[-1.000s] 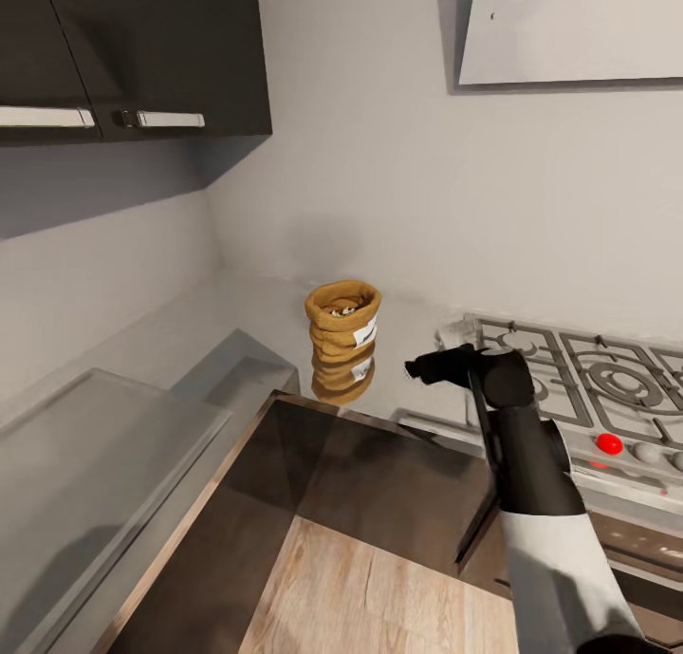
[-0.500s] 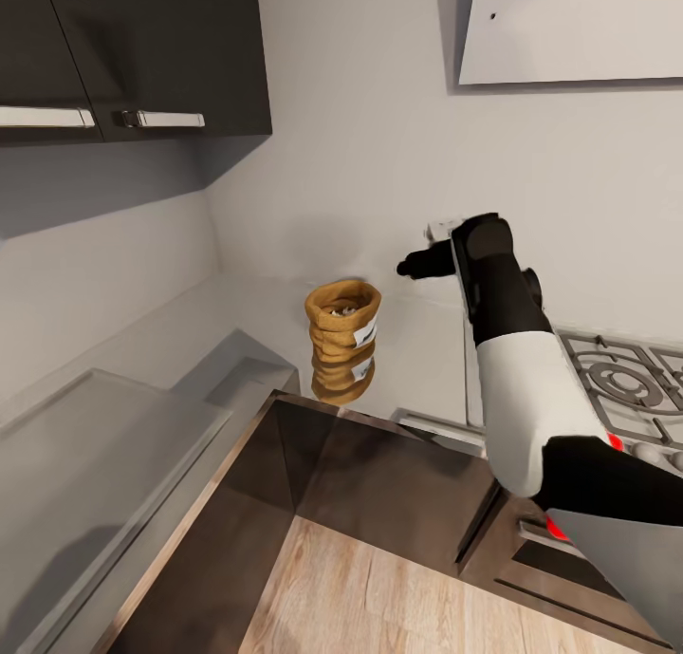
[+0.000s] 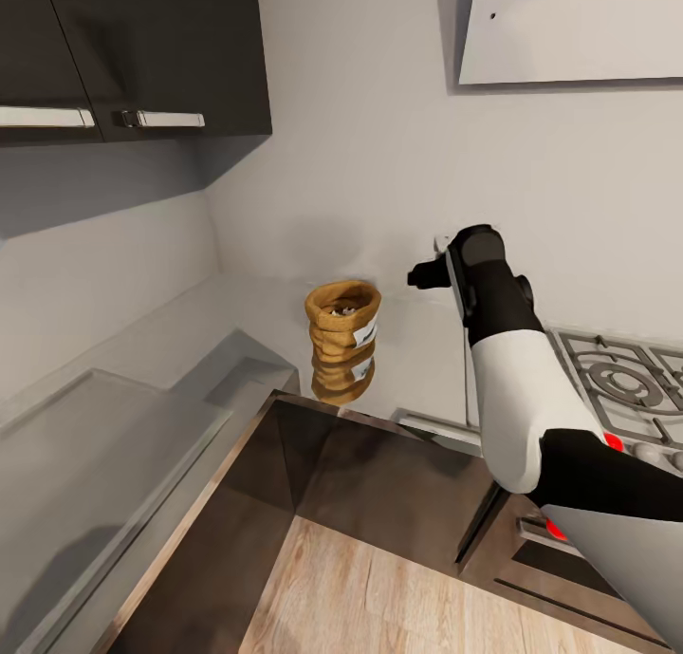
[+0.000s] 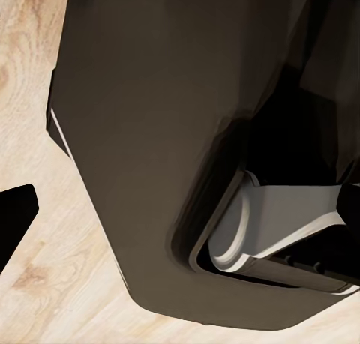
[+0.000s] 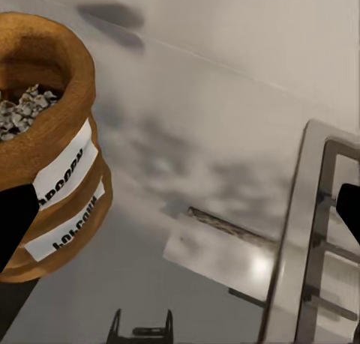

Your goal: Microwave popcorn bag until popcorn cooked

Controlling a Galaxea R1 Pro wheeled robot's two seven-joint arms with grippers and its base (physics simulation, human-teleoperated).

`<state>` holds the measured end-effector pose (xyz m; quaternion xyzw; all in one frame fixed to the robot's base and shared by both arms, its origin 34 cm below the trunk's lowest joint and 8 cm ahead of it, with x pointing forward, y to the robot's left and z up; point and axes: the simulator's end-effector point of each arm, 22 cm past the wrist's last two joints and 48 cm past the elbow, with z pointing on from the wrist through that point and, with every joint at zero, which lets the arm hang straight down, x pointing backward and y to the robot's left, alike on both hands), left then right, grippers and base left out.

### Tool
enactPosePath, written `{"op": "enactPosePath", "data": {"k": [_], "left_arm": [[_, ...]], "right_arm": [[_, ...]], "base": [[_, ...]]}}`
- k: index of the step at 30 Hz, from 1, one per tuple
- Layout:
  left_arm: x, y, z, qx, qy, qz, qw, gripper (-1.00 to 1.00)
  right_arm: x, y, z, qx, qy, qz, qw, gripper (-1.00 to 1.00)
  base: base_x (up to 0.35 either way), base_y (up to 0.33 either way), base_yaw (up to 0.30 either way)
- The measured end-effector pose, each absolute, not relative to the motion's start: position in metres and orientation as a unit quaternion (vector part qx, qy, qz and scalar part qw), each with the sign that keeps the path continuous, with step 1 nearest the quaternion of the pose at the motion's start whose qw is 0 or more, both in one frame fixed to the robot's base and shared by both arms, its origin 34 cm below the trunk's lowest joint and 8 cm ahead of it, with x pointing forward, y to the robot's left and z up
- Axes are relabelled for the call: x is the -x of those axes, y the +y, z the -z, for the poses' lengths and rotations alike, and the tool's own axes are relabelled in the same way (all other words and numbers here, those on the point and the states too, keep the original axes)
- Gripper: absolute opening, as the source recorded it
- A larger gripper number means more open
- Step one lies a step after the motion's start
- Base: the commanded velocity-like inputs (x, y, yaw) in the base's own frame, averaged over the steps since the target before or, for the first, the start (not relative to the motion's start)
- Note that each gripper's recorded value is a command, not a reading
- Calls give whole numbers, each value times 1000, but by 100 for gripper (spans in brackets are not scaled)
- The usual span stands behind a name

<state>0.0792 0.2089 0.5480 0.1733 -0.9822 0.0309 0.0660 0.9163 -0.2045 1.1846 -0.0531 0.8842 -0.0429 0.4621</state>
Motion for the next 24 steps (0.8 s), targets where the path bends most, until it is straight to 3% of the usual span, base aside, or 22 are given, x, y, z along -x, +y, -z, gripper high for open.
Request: {"op": "enactPosePath", "data": {"k": [13,24], "left_arm": [[-79,210,-548,-173,-982,-30,66,100],[-79,210,-548,-173,-982,-30,66,100]], "right_arm": [[-916,-201,-1184,53,885,34,462,100],[-916,-201,-1183,53,885,34,461,100]], "base": [[0,0,8],[0,0,244]]}}
